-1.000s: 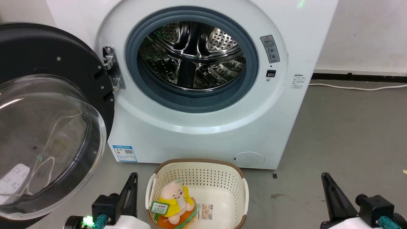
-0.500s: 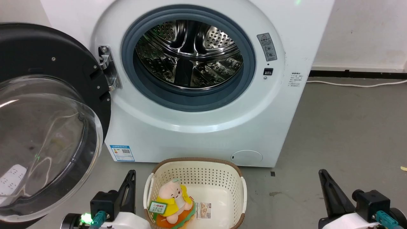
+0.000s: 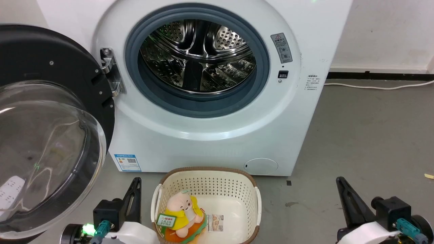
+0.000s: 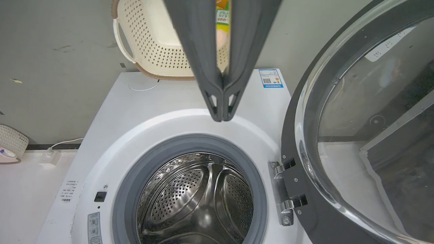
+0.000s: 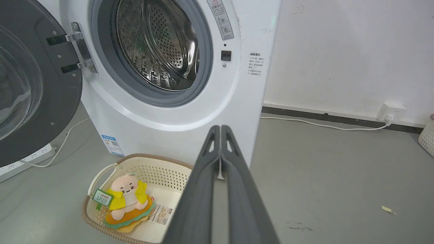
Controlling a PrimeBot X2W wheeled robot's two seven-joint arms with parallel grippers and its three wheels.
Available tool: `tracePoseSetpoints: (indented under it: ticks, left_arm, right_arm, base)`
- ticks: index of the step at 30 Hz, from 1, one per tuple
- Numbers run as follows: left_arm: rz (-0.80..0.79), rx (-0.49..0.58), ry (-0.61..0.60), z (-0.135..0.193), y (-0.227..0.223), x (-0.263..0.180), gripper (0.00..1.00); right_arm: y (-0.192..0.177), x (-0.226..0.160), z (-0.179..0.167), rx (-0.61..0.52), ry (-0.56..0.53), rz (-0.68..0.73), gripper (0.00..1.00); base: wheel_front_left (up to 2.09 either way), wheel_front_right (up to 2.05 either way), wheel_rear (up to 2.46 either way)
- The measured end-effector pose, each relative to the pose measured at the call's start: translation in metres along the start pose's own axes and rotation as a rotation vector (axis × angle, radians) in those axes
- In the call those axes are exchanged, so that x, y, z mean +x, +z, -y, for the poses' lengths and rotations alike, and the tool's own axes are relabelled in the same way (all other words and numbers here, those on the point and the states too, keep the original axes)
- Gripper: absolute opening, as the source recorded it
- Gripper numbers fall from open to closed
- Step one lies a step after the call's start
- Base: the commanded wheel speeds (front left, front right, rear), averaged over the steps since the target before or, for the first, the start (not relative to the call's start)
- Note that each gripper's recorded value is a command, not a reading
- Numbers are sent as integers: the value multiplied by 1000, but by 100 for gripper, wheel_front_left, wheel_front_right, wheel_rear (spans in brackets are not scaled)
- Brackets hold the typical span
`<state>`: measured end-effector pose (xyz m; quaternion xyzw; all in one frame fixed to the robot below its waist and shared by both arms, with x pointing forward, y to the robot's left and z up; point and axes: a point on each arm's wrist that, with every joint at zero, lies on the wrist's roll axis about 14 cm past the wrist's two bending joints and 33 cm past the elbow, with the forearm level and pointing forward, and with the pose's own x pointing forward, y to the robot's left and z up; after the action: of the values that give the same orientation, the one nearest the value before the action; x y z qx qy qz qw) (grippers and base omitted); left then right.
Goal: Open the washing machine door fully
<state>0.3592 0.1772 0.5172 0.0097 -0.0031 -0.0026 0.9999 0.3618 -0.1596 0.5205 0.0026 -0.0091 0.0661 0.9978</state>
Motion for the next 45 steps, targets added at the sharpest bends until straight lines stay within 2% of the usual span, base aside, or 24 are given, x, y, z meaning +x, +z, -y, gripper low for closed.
tracePoseSetpoints:
  ticks: [45]
  left_arm:
    - [-26, 28, 11, -2, 4, 10, 0]
  right_arm:
    - [1, 7, 2, -46, -3, -40, 0]
  base:
    - [0, 0, 0]
